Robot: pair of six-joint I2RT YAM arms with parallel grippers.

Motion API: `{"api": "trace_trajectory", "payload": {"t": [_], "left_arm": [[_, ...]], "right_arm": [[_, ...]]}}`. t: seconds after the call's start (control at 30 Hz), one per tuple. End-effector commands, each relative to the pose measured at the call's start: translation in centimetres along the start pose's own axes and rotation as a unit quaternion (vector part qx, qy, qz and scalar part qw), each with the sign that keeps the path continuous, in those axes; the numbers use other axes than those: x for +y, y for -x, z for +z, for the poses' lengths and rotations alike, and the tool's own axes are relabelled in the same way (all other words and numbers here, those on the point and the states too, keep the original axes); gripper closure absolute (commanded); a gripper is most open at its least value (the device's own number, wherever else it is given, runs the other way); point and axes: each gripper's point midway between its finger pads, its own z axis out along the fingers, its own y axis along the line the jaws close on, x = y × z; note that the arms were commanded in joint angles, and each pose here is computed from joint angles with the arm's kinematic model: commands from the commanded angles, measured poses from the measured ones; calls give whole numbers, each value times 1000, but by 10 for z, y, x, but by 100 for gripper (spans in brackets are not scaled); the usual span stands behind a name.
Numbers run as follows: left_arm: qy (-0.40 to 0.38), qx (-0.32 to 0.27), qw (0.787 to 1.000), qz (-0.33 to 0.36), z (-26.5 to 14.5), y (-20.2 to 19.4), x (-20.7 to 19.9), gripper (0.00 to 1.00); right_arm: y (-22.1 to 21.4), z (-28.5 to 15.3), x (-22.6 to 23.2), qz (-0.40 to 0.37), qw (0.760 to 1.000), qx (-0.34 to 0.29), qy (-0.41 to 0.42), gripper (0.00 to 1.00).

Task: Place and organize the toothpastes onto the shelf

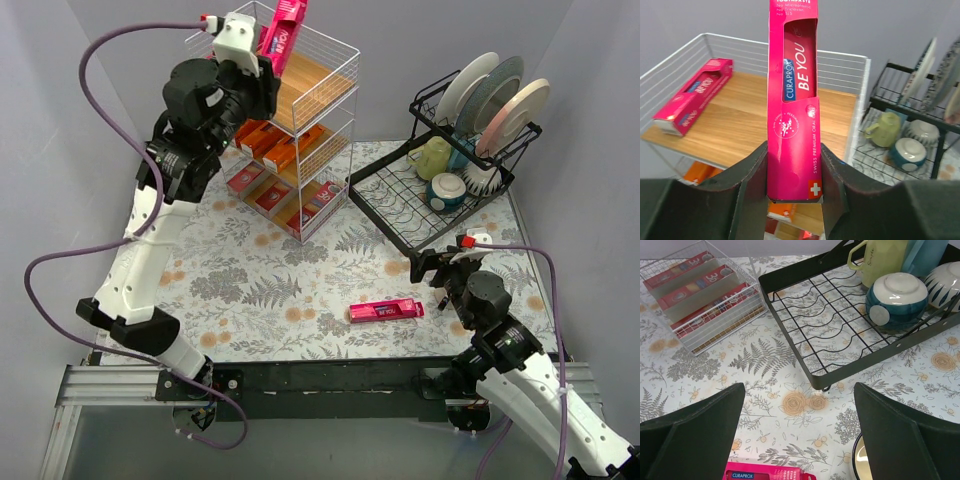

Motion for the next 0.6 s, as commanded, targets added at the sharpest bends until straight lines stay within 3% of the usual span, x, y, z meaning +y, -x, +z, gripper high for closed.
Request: {"api": "trace_trajectory", "payload": {"t": [0.0, 0.2, 0.57], "left_arm": [[6, -11, 1000, 0, 8, 7, 46, 69], [-18, 27, 999, -4, 30, -25, 84, 68], [-55, 52, 997, 3, 55, -52, 94, 61]], "right_arm": [[17, 0, 4, 0, 1000, -20, 9, 1], [12, 3, 6, -3, 1000, -12, 12, 1], [6, 6, 10, -9, 1000, 1, 20, 1]]}}
